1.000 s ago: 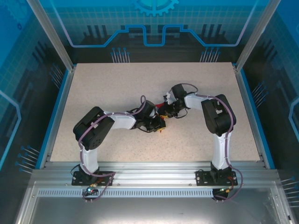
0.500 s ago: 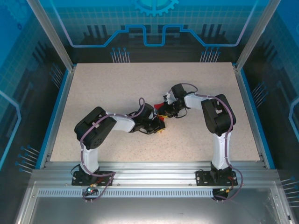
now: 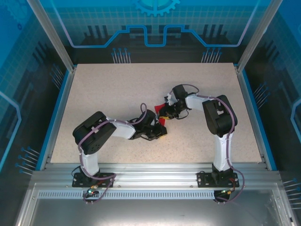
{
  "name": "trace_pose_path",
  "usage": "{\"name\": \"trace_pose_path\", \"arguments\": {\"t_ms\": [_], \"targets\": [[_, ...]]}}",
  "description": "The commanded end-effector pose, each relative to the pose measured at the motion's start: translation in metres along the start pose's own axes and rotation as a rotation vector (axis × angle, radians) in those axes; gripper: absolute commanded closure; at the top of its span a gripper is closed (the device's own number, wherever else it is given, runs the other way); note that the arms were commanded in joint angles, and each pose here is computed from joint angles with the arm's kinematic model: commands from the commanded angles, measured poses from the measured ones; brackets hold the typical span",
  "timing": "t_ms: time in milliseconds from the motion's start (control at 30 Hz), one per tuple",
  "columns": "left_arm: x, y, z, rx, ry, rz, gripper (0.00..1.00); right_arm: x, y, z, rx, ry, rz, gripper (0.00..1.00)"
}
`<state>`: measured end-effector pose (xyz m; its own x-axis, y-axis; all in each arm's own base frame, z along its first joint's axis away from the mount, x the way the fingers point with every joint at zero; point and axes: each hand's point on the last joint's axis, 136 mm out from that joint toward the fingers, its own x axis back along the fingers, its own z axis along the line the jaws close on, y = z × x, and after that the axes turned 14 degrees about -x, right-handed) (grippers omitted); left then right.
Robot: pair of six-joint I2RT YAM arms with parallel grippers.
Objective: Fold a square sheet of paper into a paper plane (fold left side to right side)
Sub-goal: Fold the wing for the fifth time at the center of the table.
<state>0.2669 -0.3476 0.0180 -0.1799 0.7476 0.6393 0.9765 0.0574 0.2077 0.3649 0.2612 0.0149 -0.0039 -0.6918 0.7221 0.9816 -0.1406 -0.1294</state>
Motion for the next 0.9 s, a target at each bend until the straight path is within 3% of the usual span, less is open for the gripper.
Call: {"name": "trace_pose_path", "arguments": {"t_ms": [0, 367, 867], "targets": [[0.004, -0.049, 0.018, 0.068, 0.06, 0.154, 0.82, -0.017, -0.004, -0.039, -0.057, -0.111, 0.021, 0.78], [0.067, 0.019, -0.022, -0.011, -0.03, -0.019, 0.82, -0.015, -0.006, -0.037, -0.086, -0.1, 0.008, 0.77], [0.014, 0.042, -0.02, -0.038, -0.021, 0.037, 0.81, -0.019, -0.008, -0.036, -0.09, -0.097, 0.014, 0.77]]}}
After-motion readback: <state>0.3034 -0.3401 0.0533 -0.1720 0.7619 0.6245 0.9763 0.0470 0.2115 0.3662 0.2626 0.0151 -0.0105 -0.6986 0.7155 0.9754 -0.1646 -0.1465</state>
